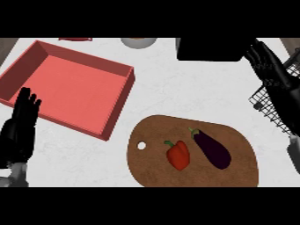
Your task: Pick the bell pepper from the cutting board and place it in the tiered basket
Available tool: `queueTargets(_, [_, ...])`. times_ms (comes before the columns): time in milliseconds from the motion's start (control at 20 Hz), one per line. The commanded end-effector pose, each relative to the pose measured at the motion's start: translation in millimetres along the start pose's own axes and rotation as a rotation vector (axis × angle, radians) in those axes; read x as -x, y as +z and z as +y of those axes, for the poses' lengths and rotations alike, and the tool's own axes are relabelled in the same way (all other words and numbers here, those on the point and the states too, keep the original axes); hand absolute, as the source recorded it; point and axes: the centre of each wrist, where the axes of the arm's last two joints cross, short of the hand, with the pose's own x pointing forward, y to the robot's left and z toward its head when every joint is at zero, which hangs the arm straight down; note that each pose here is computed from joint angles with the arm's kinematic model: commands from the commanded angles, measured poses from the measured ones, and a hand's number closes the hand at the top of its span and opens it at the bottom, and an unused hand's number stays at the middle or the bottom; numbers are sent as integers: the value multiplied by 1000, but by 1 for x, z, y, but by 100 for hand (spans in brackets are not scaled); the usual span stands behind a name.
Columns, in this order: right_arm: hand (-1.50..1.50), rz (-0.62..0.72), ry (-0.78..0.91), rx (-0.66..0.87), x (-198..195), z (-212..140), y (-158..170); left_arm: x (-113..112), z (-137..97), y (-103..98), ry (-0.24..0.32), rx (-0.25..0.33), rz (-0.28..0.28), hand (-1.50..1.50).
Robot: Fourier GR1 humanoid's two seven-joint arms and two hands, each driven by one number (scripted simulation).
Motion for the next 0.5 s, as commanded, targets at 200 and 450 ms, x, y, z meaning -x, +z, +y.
queueTargets(200, [150, 291, -717, 3, 82, 100, 69, 30, 29, 19, -161, 82, 189, 0])
queueTargets(450, [-150, 166, -857, 217, 98, 149, 118, 41, 52, 31, -194, 141, 328, 0])
